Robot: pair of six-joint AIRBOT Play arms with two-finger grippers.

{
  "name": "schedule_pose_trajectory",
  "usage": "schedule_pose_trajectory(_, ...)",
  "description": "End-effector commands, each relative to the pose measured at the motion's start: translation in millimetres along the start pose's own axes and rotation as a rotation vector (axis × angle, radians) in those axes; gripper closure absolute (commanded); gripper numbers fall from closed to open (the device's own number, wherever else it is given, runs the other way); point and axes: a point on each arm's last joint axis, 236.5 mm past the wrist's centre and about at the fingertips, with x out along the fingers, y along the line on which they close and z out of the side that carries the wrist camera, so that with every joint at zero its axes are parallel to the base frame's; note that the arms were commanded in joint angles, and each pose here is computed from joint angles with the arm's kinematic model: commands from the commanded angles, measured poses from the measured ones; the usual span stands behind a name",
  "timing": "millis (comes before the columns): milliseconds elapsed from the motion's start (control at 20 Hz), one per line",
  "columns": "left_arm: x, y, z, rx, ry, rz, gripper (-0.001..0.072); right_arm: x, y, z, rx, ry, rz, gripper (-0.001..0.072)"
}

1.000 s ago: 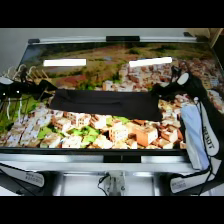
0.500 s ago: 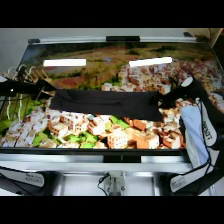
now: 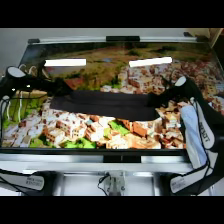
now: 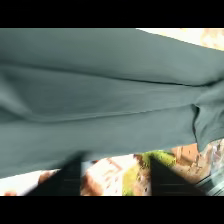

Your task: Fold the shirts.

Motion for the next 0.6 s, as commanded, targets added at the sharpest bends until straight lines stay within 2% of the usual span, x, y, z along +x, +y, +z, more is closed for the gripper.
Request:
schedule_pose_trajectory(0, 52, -41, -22, 0.052, 0.036, -0.016, 0.0667, -55, 52, -16, -0.062, -0.044, 0.100, 0.0631)
schedule_pose_trajectory(150, 100, -73, -70, 0.112, 0.136, -0.030, 0.0669, -116, 94, -59, -0.158, -0.059, 0.141, 0.0631)
schedule_pose_trajectory(300, 134, -121, -97, 0.131, 0.139, -0.102, 0.0669, -165, 118, -97, -0.201, -0.112, 0.143, 0.0631)
schedule_pose_trajectory(450, 172, -162, -113, 0.093, 0.104, -0.167, 0.0670, -202, 137, -119, -0.215, -0.206, 0.160, 0.0631)
schedule_pose_trajectory(550, 200, -179, -148, 0.009, 0.187, -0.202, 0.0670, -218, 146, -126, -0.222, -0.265, 0.172, 0.0631)
